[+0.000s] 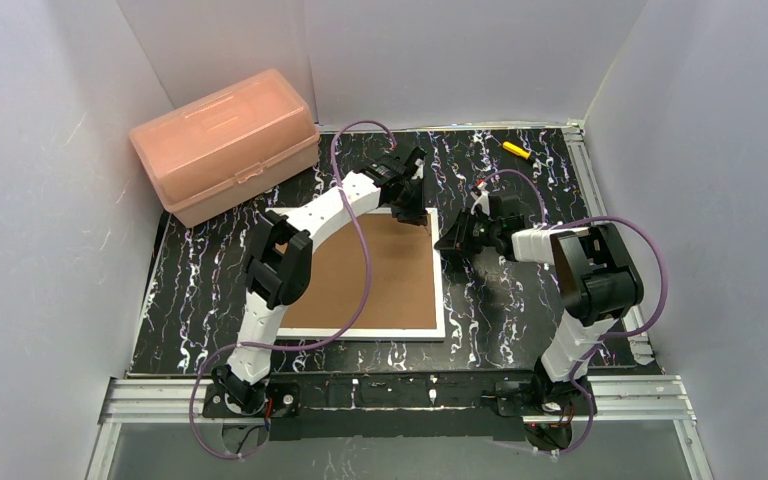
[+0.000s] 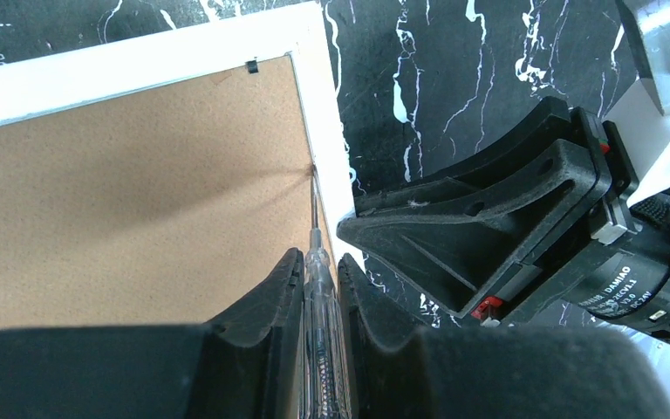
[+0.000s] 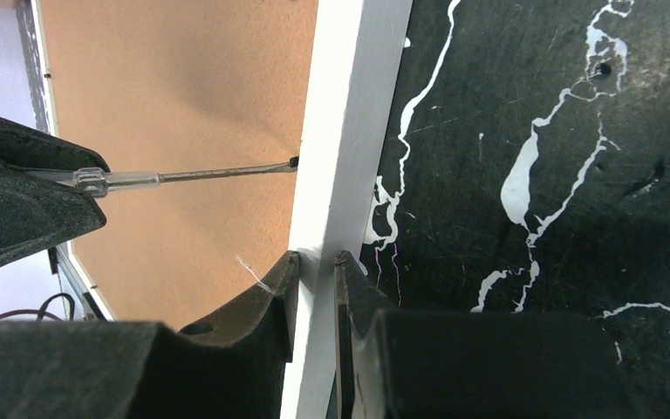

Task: Take the photo out of the frame
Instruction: Release the photo frame item from the photo frame.

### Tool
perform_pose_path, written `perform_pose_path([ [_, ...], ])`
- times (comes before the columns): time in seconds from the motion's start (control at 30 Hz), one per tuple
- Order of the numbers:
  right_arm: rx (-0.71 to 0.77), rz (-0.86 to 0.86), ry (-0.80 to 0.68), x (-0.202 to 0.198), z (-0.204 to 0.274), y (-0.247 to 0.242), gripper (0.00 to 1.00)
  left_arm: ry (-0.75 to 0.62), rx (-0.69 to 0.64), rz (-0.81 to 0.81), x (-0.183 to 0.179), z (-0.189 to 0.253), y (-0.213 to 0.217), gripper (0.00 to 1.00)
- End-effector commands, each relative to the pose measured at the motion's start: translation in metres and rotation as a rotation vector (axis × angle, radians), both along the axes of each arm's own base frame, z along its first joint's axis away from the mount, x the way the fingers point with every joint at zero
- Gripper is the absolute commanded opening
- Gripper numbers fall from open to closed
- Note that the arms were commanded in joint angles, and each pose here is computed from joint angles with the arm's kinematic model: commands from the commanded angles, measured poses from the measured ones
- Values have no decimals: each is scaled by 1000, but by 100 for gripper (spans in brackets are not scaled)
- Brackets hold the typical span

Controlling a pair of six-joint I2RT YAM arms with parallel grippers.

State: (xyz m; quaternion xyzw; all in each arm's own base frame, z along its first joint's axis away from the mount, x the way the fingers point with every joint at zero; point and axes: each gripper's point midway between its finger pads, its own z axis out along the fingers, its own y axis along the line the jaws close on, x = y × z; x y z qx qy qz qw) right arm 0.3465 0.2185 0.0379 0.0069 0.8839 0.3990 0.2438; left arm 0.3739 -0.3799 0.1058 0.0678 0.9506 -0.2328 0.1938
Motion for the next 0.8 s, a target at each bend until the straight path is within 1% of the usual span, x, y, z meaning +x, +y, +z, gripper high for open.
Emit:
perform_pose_path([
  [0.0, -5, 106, 11, -19, -4, 34, 25, 60, -172, -145, -45, 20, -68, 0],
  [0.53, -4, 122, 17, -27, -9, 37, 24, 154, -269, -172, -62, 27, -89, 0],
  [0.77, 10, 134, 22, -28, -11, 40, 24, 170, -286, -190, -69, 29, -99, 0],
])
